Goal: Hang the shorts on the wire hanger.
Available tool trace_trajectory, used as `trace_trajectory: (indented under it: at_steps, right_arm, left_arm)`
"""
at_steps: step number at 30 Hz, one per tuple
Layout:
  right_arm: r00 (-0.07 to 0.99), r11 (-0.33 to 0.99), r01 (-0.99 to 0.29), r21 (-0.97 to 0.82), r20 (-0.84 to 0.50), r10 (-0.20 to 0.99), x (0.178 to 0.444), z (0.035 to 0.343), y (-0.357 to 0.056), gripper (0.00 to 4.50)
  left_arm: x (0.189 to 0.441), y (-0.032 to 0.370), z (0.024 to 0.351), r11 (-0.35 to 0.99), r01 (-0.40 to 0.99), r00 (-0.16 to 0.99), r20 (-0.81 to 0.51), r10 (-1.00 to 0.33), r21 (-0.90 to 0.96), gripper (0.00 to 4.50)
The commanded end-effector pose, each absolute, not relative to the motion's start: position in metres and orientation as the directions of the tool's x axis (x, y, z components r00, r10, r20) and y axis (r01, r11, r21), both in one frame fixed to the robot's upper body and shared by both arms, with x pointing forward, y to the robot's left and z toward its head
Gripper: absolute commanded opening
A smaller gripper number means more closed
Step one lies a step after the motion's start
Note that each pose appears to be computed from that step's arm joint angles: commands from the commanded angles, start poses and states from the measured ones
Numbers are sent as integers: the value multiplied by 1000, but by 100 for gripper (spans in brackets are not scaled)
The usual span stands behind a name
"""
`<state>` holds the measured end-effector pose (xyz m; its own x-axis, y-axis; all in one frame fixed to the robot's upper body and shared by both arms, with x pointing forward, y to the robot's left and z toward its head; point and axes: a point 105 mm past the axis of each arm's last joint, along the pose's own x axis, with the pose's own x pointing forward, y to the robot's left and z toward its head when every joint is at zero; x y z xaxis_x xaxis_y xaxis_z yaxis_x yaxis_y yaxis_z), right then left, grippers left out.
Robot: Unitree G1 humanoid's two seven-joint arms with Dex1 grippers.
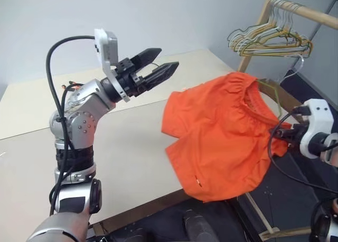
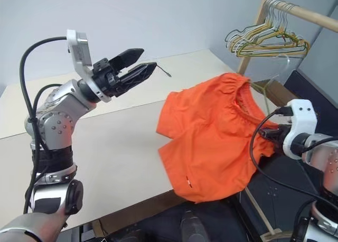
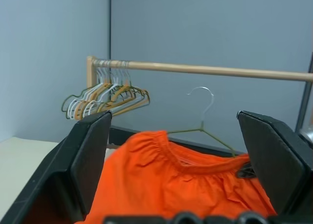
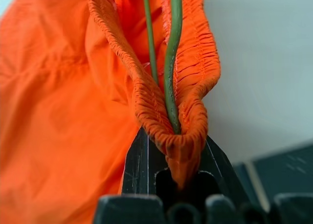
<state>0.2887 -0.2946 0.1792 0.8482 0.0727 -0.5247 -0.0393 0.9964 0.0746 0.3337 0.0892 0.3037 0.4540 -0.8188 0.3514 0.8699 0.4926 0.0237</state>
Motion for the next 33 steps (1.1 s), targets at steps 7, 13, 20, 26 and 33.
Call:
trace_trajectory:
  at_steps: [7,13,20,26,33]
  right_arm:
    - [872,965,254,60,-445,-201,300,230,-346,2]
    - [843,911,399,106,-433,-319,311,254,-365,2]
    - [787,839,519,165,-475,-394,319,266,-381,2]
    - [726,738,632,236,-514,-457,320,259,-403,2]
    - [691,698,689,196,-467,-551,318,264,-426,2]
  left_arm:
    - [311,69,323,453,880,373,383,-845,141,446]
    - [305,59,327,429,895,349,408,-844,123,446]
    - [299,54,328,409,901,325,399,-857,144,446]
    - [294,52,324,402,903,321,382,-866,152,446]
    - [291,51,323,396,906,316,380,-869,152,446]
